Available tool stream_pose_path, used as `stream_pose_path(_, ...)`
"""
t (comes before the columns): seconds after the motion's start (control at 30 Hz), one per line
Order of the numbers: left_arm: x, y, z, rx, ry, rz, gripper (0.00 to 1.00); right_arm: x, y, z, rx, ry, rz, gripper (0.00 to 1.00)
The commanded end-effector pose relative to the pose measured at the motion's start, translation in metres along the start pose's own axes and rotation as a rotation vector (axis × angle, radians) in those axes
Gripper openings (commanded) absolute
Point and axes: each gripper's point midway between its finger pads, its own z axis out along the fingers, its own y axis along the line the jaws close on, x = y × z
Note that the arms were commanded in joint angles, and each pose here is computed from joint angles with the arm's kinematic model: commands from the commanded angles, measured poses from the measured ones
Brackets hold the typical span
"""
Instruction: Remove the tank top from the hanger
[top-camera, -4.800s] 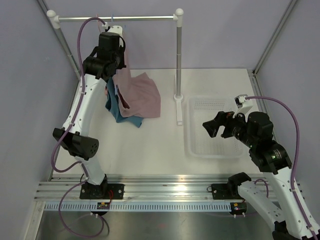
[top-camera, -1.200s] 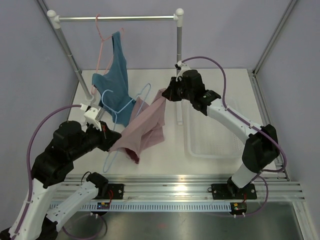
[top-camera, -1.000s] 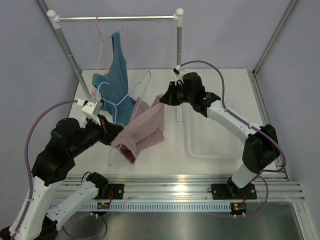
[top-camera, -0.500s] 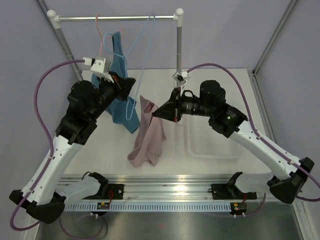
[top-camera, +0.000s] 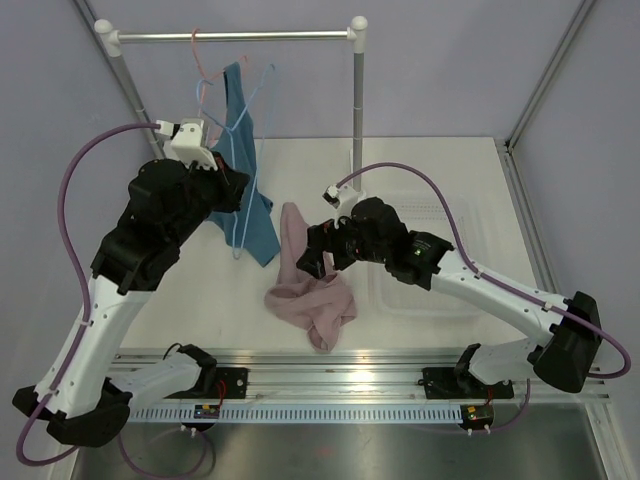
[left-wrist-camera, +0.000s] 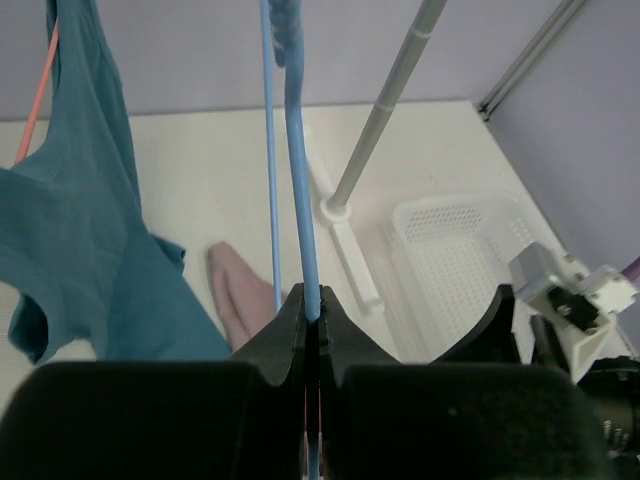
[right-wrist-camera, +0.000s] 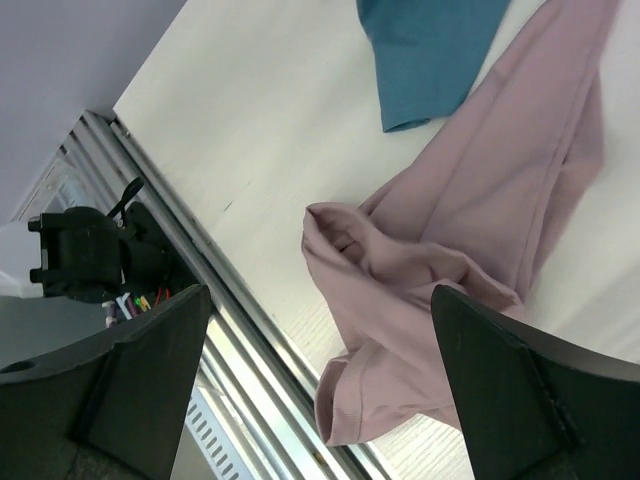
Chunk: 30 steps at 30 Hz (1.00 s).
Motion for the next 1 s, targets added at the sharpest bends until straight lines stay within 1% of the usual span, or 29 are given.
stream_pose_path(0.0,0.006,0.012,0.007,-0.087,0.080,0.037,0.00,-0.033,-0.001,-0.006,0.047,-0.119,-0.007,1.00)
stream_pose_path(0.03,-0.005,0.010,-0.001,-0.091,0.092,0.045,0.00,-0.031,-0.001,-0.005,0.052,-0.111,-0.006,1.00)
stream_pose_path(0.17,-0.012,0.012,0.012,-0.122,0.129,0.097,0.00,-0.027,-0.011,-0.004,0.092,-0.114,-0.006,0.99)
stream_pose_path(0.2,-0.005,0.015,0.029,-0.140,0.175,0.120,0.00,-0.026,-0.011,-0.003,0.092,-0.110,-0.009,1.00)
stream_pose_path(0.23,-0.020,0.013,0.029,-0.147,0.171,0.142,0.00,-0.024,-0.012,-0.002,0.095,-0.103,-0.009,0.99)
stream_pose_path(0.3,-0.027,0.011,0.040,-0.157,0.188,0.157,0.00,-0.024,-0.013,-0.003,0.099,-0.103,-0.012,1.00)
stream_pose_path(0.33,-0.020,0.015,0.059,-0.180,0.231,0.173,0.00,-0.022,-0.013,-0.003,0.098,-0.101,-0.013,0.99)
stream_pose_path(0.37,-0.041,0.010,0.059,-0.177,0.181,0.168,0.00,-0.021,-0.015,-0.003,0.102,-0.101,-0.011,0.99)
stream_pose_path(0.4,-0.047,0.010,0.066,-0.178,0.174,0.182,0.00,-0.019,-0.016,-0.005,0.103,-0.100,-0.015,0.99)
stream_pose_path(0.43,-0.042,0.015,0.082,-0.205,0.197,0.191,0.00,-0.018,-0.015,-0.005,0.100,-0.100,-0.017,0.99)
stream_pose_path(0.47,-0.059,0.013,0.084,-0.205,0.152,0.187,0.00,-0.017,-0.016,-0.005,0.100,-0.100,-0.020,0.99)
stream_pose_path(0.5,-0.063,0.017,0.090,-0.212,0.145,0.185,0.00,-0.014,-0.017,-0.005,0.102,-0.092,-0.028,1.00)
stream_pose_path(0.53,-0.058,0.021,0.105,-0.223,0.161,0.186,0.00,-0.012,-0.019,-0.005,0.106,-0.086,-0.033,0.99)
stream_pose_path(0.6,-0.070,0.024,0.115,-0.225,0.117,0.176,0.00,-0.007,-0.022,-0.003,0.115,-0.074,-0.045,1.00)
stream_pose_path(0.67,-0.068,0.028,0.129,-0.222,0.117,0.180,0.00,-0.003,-0.025,-0.002,0.121,-0.061,-0.049,1.00)
stream_pose_path(0.7,-0.074,0.031,0.135,-0.228,0.091,0.186,0.00,0.000,-0.026,0.000,0.124,-0.054,-0.048,0.99)
stream_pose_path(0.77,-0.073,0.037,0.150,-0.231,0.089,0.191,0.00,0.004,-0.025,0.002,0.107,-0.046,-0.045,1.00)
stream_pose_path(0.83,-0.080,0.042,0.158,-0.231,0.061,0.191,0.00,0.013,-0.023,0.009,0.082,-0.017,-0.041,1.00)
stream_pose_path(0.97,-0.073,0.046,0.173,-0.212,0.078,0.183,0.00,0.032,-0.028,0.024,0.075,0.042,-0.039,0.99)
